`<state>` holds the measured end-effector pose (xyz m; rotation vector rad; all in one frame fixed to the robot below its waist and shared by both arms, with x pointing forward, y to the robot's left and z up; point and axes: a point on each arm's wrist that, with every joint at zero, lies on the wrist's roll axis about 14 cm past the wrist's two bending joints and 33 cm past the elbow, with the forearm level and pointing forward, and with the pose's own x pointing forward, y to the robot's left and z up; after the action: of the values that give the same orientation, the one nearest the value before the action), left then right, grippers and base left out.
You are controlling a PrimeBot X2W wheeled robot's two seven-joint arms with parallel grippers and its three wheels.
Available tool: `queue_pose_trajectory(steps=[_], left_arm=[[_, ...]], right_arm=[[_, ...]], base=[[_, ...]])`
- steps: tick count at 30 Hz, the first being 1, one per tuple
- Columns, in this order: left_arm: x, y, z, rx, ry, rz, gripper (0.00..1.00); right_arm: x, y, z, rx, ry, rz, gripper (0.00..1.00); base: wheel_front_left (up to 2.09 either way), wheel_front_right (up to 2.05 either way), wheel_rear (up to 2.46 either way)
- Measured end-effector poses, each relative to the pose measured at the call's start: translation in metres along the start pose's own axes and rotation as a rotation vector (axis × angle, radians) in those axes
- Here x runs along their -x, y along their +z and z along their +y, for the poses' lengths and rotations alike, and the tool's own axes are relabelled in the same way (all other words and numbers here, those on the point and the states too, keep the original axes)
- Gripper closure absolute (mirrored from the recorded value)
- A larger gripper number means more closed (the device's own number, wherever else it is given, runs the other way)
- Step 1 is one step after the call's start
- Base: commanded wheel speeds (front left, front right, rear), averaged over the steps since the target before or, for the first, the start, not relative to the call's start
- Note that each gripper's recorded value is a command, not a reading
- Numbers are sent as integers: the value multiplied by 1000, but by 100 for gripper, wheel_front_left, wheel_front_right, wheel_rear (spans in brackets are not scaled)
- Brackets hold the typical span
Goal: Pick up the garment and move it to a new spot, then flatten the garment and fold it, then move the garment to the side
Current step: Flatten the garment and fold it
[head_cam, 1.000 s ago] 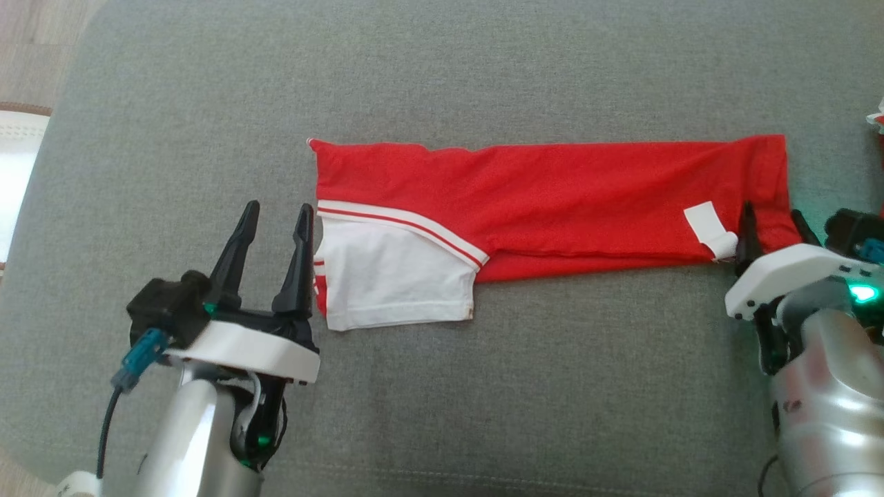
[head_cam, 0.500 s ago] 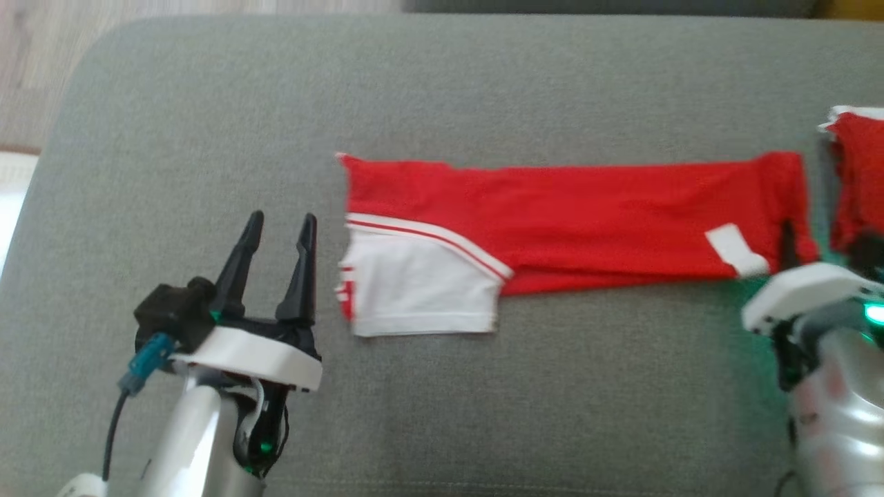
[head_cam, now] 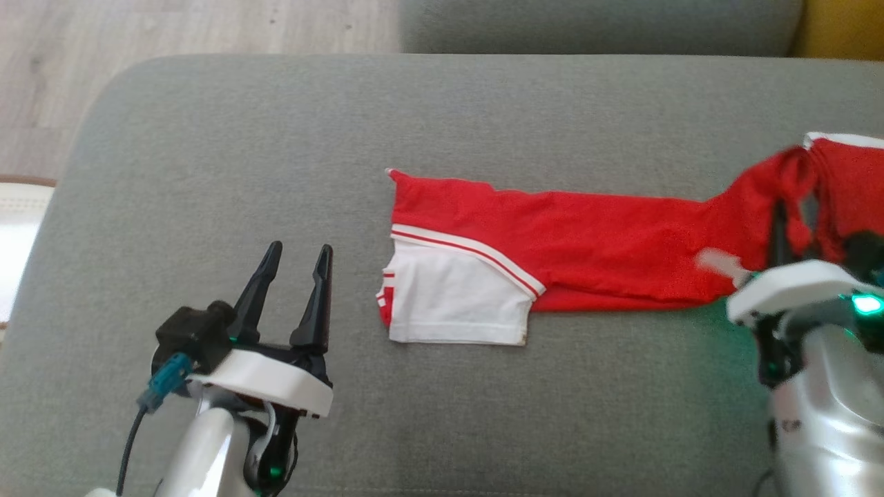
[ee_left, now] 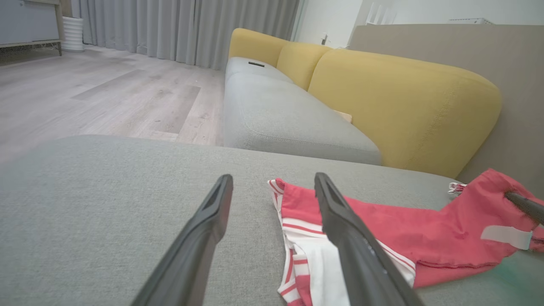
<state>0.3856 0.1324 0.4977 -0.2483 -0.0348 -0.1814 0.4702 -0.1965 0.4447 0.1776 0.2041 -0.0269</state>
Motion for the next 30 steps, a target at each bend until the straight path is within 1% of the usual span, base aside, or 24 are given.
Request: queue_pose_trajectory(steps=[3, 4, 7, 9, 12, 16, 17, 19, 23, 30], left_arm=[[4, 4, 4, -5, 15, -11, 0], [6, 6, 6, -6, 21, -15, 0], [12, 9, 11, -10, 40, -24, 0], [16, 12, 16, -13, 57, -29, 0], [23, 13, 21, -15, 80, -31, 0], [36, 8, 33, -11, 127, -16, 0], [39, 7, 36, -8, 139, -13, 0], [43, 8, 41, -9, 158, -16, 0], [53, 10, 51, -5, 198, -18, 0], [66, 7, 61, 2, 247, -7, 0]], right_arm=[[-5, 14, 36, -47, 82, -36, 100], [-6, 19, 49, -47, 117, -42, 100], [-8, 33, 92, -47, 239, -62, 100], [-4, 36, 126, -92, 335, -53, 100], [9, 24, 171, -142, 465, -5, 100], [27, 3, 218, -188, 603, 82, 100], [31, -3, 229, -181, 635, 103, 100], [38, -17, 244, -158, 678, 141, 100], [42, -40, 259, -156, 709, 204, 100], [41, -63, 283, -176, 746, 268, 100]], base=[[0, 0, 0], [0, 0, 0], [0, 0, 0], [0, 0, 0], [0, 0, 0], [0, 0, 0], [0, 0, 0], [0, 0, 0], [0, 0, 0], [0, 0, 0]])
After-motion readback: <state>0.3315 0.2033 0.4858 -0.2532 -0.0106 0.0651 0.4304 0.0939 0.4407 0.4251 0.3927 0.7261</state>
